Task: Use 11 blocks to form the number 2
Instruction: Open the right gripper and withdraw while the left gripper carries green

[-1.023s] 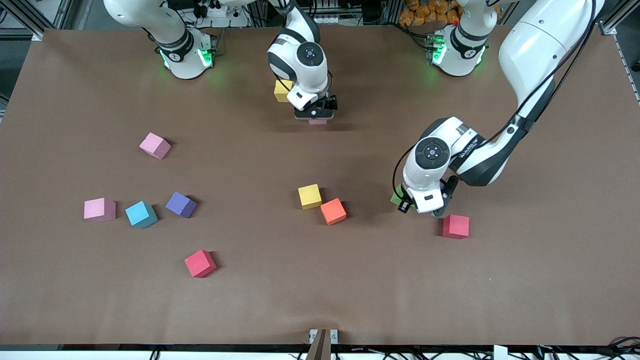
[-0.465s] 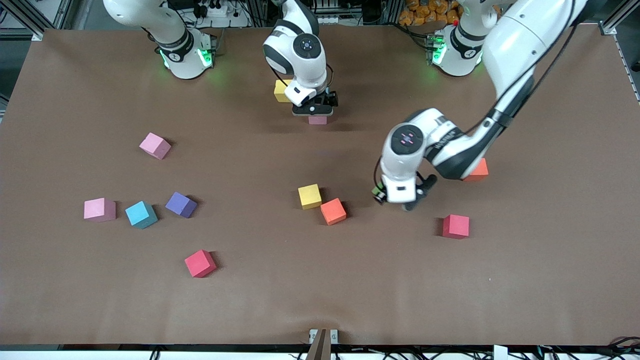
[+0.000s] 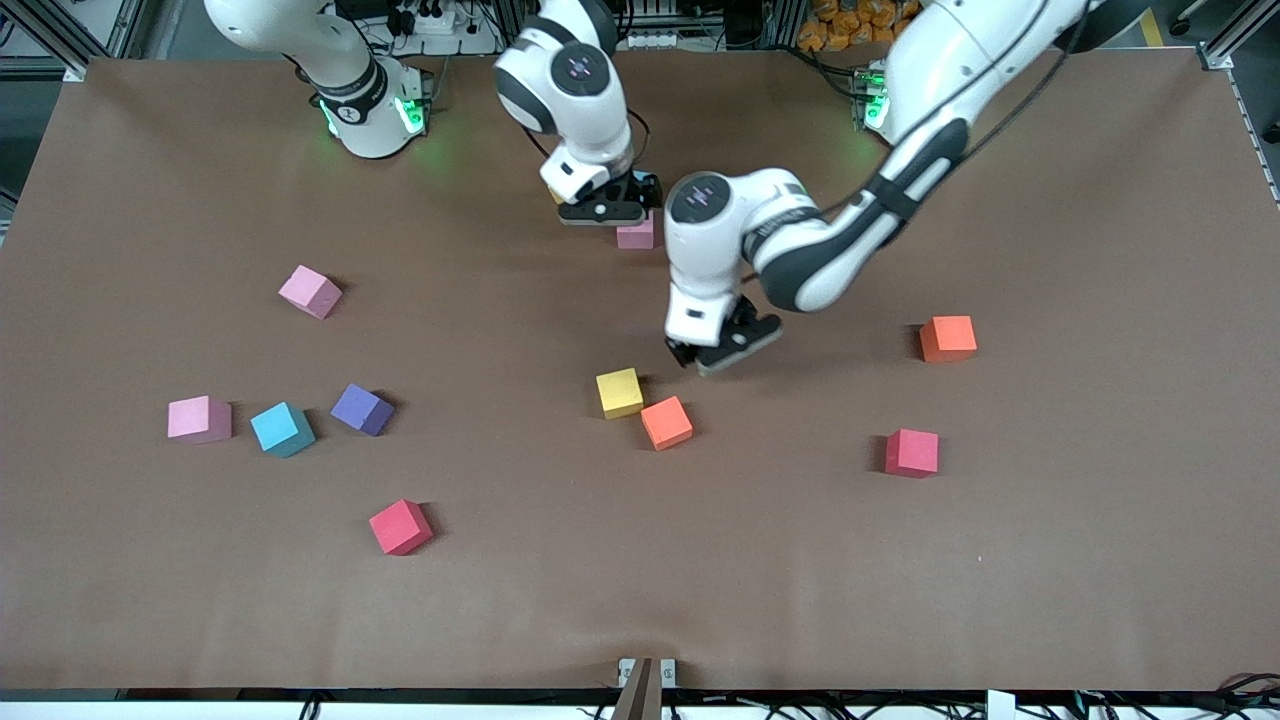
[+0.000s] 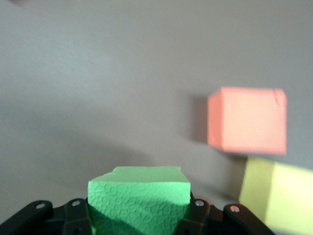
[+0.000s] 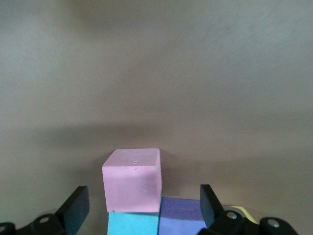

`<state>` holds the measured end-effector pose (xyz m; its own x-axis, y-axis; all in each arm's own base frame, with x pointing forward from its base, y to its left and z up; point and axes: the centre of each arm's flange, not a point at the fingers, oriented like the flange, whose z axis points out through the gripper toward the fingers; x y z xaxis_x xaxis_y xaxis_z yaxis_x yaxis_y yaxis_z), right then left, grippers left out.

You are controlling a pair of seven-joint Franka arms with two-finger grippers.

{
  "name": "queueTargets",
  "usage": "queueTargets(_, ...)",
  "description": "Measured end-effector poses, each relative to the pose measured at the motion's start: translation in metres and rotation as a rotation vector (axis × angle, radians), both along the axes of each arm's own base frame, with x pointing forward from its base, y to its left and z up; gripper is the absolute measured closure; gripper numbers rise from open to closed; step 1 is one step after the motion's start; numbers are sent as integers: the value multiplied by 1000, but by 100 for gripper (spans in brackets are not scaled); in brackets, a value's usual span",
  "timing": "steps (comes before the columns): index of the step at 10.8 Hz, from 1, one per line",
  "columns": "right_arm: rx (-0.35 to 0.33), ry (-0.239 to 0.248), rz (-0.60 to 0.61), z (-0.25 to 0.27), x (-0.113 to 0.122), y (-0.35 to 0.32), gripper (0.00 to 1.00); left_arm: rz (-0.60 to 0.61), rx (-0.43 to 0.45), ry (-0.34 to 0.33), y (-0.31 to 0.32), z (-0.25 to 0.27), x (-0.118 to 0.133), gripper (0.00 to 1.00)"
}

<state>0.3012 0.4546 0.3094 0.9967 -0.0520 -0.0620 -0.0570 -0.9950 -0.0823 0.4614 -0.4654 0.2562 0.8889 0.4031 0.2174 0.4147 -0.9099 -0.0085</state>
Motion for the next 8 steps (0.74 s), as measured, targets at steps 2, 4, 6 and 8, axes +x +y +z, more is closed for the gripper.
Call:
queueTargets(2,2,-2,27,58,20,-50,0,-79,-29,-20,-25,-4,-22,44)
queueTargets(4,10,-9,54,123,30,-104,0,-164,-79,-19,-46,-9,-41,44)
queueTargets(6,30,-45,33,165,40,-146,0,-337,-108,-16,-69,-11,-67,44)
queueTargets(8,11,-111,-38,179,77,-182,0,-460,-75,25,-83,-31,-109,44)
